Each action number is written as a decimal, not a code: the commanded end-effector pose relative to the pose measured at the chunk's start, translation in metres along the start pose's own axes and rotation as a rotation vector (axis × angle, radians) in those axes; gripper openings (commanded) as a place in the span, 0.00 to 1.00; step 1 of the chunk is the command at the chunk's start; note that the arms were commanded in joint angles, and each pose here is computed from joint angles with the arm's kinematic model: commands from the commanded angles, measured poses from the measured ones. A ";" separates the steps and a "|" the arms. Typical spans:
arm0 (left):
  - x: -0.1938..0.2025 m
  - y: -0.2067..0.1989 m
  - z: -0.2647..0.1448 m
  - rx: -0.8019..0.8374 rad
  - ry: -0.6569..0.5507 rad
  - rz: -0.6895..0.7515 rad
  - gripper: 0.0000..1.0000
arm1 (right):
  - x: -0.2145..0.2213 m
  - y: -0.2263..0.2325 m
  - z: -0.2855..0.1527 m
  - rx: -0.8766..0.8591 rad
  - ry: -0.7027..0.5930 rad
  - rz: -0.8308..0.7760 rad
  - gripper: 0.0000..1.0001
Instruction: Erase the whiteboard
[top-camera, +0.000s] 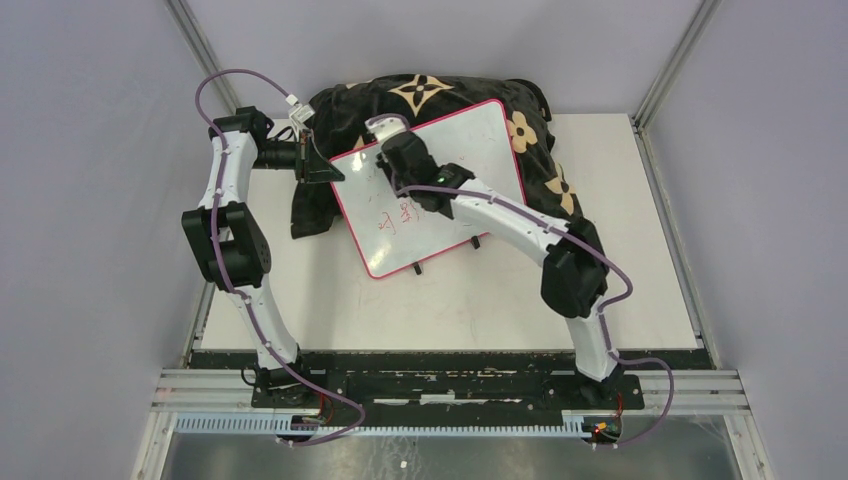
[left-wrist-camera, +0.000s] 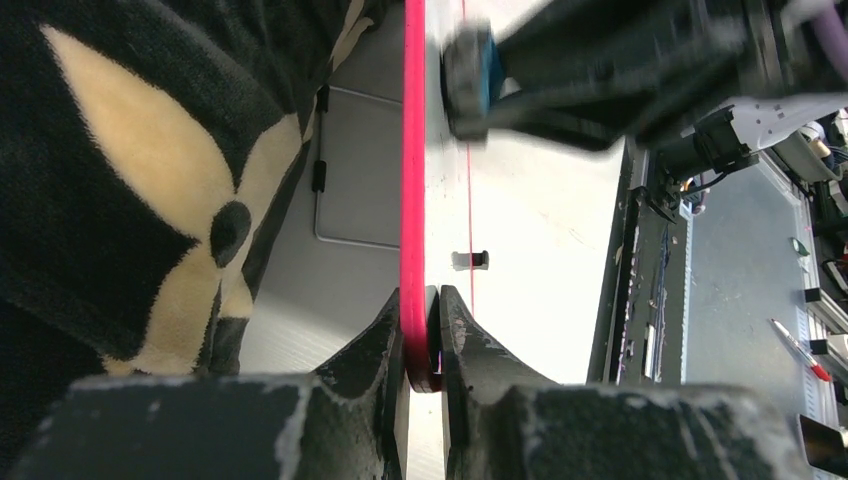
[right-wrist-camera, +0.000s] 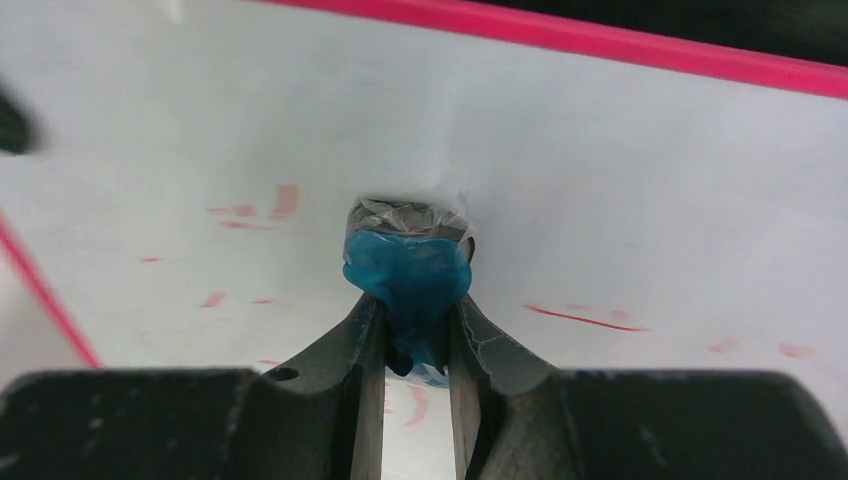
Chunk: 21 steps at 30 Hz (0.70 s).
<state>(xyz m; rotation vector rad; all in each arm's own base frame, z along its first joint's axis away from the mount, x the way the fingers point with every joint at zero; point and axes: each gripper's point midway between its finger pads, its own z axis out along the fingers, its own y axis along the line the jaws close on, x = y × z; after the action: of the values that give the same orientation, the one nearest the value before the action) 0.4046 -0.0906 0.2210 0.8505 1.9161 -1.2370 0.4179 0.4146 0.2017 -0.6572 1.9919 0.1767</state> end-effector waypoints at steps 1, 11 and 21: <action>-0.010 -0.002 -0.003 -0.037 0.033 0.160 0.03 | -0.010 -0.130 -0.010 0.261 -0.040 0.128 0.01; -0.010 -0.001 -0.004 -0.040 0.034 0.160 0.03 | 0.019 -0.225 -0.026 0.402 -0.008 0.200 0.01; -0.013 -0.002 -0.004 -0.039 0.029 0.158 0.03 | 0.027 -0.167 -0.007 0.161 -0.005 0.228 0.01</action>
<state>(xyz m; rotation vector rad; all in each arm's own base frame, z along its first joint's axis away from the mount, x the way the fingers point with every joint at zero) 0.4016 -0.0913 0.2217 0.8407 1.9269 -1.2518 0.5065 0.2129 0.2069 -0.2453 2.0624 -0.0502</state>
